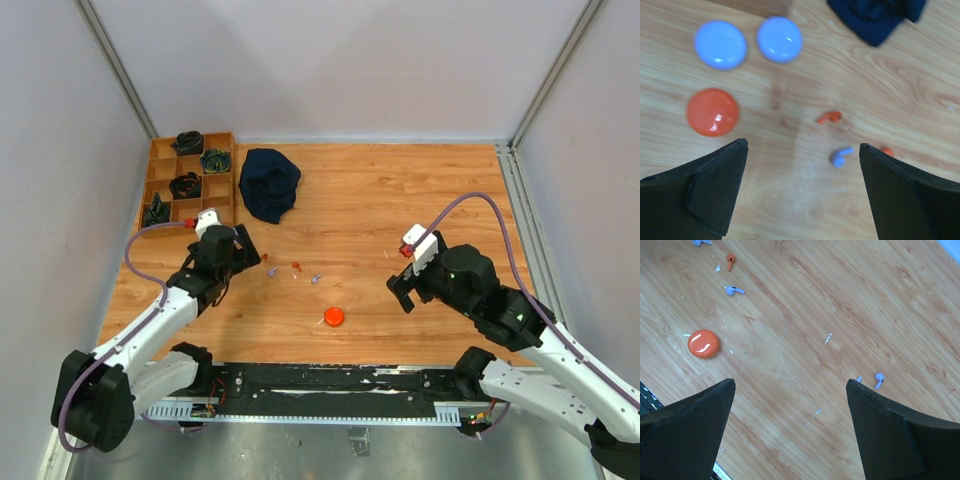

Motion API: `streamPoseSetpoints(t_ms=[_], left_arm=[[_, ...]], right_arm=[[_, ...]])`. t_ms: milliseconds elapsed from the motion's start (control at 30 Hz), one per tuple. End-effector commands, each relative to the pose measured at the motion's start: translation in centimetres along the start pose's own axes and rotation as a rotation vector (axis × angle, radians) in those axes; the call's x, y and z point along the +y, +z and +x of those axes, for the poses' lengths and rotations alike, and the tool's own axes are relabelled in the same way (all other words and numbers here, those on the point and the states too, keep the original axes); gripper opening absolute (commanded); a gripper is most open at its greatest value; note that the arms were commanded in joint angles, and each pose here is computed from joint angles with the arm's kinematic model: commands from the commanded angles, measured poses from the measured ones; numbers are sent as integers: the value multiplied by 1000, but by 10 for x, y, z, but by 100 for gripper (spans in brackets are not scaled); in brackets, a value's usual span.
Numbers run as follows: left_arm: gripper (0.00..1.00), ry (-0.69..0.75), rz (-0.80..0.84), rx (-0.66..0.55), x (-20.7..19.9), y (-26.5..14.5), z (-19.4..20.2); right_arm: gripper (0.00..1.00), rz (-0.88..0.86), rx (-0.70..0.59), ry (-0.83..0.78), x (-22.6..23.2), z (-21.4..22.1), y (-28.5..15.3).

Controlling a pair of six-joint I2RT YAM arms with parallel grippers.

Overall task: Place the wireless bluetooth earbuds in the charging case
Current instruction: Pick up the charging case at the center of the board.

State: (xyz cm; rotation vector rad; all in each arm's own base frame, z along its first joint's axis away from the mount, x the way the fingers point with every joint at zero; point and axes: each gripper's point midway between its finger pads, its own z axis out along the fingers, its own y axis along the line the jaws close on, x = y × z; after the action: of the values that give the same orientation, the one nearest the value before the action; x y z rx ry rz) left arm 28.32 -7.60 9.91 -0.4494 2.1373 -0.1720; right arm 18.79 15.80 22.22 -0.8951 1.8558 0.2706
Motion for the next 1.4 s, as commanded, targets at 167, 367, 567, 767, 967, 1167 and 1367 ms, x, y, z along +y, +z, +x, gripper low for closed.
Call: streamPoseSetpoints(t_ms=[167, 367, 567, 767, 967, 1167, 1367], left_arm=[[96, -26, -265, -12, 68, 29, -21], [93, -68, -364, 21, 94, 45, -11], [89, -70, -381, 53, 99, 58, -4], [85, -57, -404, 102, 103, 66, 3], [77, -50, -389, 122, 100, 68, 6], [65, -42, -380, 156, 99, 72, 13], [51, -42, -368, 163, 99, 68, 17]], right_arm=[[94, -40, -29, 24, 8, -2, -2], [94, -60, -41, 25, 12, -4, -3], [94, -76, -53, 27, 14, -6, -4], [94, -80, -60, 27, 15, -7, -5], [94, -83, -59, 29, 15, -7, -5], [94, -83, -62, 29, 15, -7, -6], [94, -93, -59, 32, 17, -6, -5]])
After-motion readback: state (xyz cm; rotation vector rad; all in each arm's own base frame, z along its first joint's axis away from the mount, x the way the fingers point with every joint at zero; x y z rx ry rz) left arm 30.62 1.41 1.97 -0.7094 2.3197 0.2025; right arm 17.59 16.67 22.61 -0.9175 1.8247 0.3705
